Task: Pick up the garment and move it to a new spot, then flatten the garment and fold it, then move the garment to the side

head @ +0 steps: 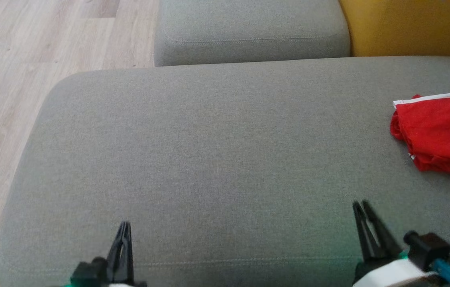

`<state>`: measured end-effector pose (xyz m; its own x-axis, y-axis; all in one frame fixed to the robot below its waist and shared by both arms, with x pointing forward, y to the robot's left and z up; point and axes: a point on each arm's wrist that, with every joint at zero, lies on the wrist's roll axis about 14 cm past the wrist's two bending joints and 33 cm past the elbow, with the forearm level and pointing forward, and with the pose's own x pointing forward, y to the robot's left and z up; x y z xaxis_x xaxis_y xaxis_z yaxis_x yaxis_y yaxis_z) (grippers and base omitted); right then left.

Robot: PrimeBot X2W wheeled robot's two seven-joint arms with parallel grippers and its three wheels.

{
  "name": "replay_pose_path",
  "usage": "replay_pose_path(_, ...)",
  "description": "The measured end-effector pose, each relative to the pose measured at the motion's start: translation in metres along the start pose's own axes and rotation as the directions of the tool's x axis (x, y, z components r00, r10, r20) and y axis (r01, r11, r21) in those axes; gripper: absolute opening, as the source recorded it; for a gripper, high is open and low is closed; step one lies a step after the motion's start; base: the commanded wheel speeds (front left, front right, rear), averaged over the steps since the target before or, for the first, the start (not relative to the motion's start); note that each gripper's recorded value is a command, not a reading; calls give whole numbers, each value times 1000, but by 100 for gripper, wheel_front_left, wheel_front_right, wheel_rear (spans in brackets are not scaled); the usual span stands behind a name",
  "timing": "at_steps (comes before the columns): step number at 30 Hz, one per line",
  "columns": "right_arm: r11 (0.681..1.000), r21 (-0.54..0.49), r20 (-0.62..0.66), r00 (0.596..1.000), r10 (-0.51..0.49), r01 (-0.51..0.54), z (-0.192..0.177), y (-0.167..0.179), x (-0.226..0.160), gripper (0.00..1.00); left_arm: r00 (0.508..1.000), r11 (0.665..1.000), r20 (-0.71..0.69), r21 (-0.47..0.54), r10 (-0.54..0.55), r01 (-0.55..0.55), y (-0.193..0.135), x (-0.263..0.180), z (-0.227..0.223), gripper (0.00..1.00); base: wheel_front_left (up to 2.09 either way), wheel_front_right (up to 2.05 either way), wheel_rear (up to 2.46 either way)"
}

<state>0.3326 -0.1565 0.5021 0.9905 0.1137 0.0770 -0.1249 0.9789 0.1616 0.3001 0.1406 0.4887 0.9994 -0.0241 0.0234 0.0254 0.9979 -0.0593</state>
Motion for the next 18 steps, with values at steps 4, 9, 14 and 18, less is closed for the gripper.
replay_pose_path(4, 999, 23, -74, 997, -20, 22, -22, -4, -11, 0, 997, 1000, -74, -15, 13, -14, 3, -11, -22, 0, 0, 0, 0)
replay_pose_path(9, 996, 81, -80, 996, -37, 44, -24, -7, -11, 0, 995, 997, -97, -77, 20, -27, 4, -10, -25, 0, 0, 0, 0)
replay_pose_path(14, 988, 138, -85, 995, -53, 64, -25, -10, -11, 0, 992, 990, -120, -137, 25, -41, 6, -9, -29, 0, 0, 0, 0)
replay_pose_path(18, 980, 182, -83, 995, -62, 76, -23, -11, -8, 0, 992, 982, -124, -185, 24, -47, 6, -4, -28, 0, 0, 0, 0)
